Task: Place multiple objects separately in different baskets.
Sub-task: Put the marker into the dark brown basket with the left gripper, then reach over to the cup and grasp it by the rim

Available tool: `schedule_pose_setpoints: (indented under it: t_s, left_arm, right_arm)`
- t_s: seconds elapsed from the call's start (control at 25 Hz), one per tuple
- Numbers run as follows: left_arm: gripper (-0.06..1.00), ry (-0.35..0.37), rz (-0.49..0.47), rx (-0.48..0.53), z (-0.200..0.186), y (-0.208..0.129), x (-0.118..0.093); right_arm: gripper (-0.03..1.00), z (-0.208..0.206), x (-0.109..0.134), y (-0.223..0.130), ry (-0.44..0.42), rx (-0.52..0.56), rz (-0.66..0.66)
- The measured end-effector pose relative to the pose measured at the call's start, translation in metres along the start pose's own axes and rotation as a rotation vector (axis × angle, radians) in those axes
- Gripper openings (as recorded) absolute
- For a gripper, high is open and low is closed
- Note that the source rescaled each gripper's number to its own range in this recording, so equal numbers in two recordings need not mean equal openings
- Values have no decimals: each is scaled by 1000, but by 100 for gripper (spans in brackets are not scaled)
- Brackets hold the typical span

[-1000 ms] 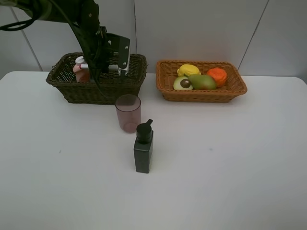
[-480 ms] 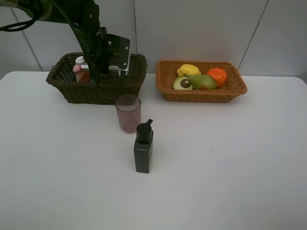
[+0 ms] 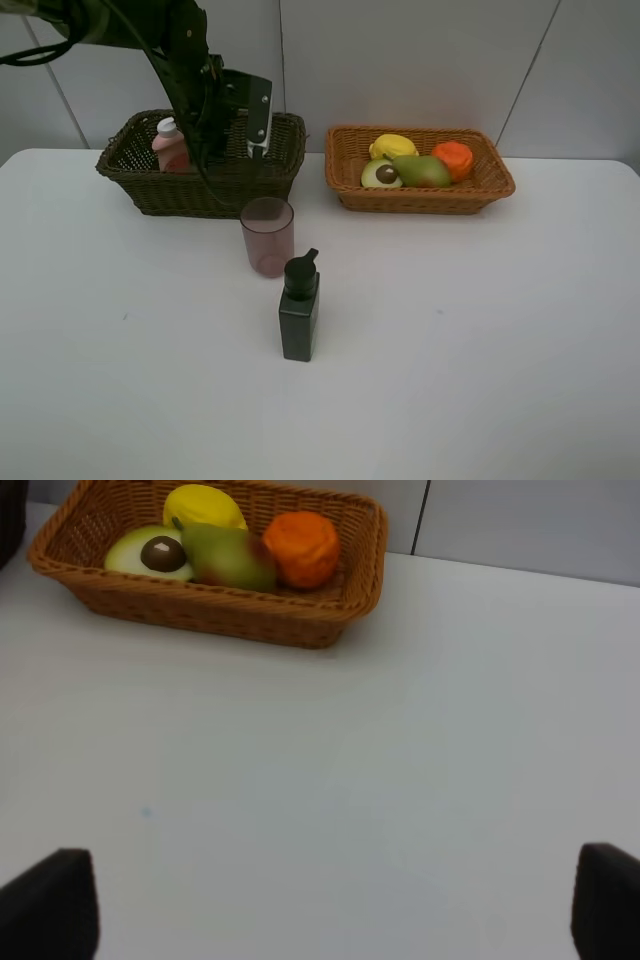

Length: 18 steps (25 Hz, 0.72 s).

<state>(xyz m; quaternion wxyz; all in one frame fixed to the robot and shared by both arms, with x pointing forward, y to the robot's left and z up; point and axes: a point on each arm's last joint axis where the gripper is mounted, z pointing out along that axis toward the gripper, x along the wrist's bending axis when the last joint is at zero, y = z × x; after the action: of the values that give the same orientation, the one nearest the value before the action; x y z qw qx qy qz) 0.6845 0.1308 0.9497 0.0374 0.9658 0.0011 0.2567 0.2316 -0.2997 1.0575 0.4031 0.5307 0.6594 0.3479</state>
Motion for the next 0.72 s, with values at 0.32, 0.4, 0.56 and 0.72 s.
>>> schedule_pose_setpoints:
  t_s: [0.32,0.4,0.56,0.72]
  left_arm:
    - [92,12,-3,-8,-1,1,1]
    - [92,17,-4,-10,-4,1,2]
    - [92,35,-6,-17,-14,1,6]
    - [92,45,-22,-17,-29,0,11]
  right_arm:
    - [100,0,0,0,0,0,0]
    - [100,0,0,0,0,0,0]
    - [100,0,0,0,0,0,0]
    - [100,0,0,0,0,0,0]
